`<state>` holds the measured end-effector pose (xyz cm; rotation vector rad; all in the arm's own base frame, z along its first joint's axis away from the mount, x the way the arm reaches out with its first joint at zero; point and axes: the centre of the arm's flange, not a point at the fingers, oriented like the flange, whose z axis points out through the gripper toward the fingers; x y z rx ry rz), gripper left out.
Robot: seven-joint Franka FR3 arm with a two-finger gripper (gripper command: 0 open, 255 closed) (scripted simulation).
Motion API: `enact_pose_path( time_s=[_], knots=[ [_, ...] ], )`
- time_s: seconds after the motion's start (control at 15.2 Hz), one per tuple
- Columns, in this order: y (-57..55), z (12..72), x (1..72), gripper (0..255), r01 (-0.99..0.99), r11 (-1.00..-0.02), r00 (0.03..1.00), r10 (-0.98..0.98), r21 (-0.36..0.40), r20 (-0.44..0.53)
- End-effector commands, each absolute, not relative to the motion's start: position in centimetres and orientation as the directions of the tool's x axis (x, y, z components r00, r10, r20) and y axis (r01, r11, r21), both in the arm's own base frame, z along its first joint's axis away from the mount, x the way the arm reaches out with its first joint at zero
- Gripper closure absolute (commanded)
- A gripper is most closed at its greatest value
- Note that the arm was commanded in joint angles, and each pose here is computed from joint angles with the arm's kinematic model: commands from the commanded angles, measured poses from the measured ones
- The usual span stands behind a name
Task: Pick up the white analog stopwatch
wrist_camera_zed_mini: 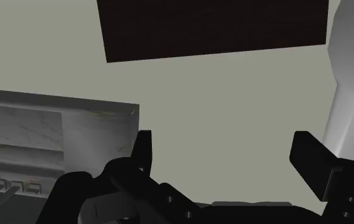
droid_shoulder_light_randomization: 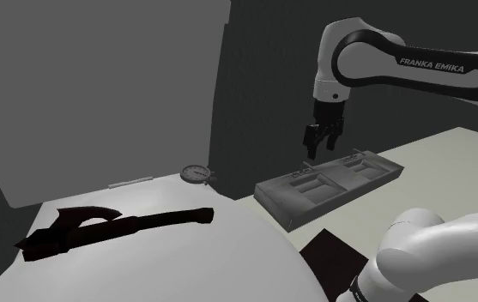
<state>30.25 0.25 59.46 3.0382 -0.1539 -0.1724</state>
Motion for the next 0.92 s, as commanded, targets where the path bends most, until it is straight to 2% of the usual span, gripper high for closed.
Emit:
enact_pose_path(
  time_s=[0.0, 0.86],
  knots=[
    [0.2, 59.5, 30.3, 0, -0.095, -0.990, 0.989, -0.106, 0.100, -0.108],
    [13.4, 57.8, 38.6, 0, 0.182, -0.983, 0.982, 0.181, 0.024, -0.045]
  ],
)
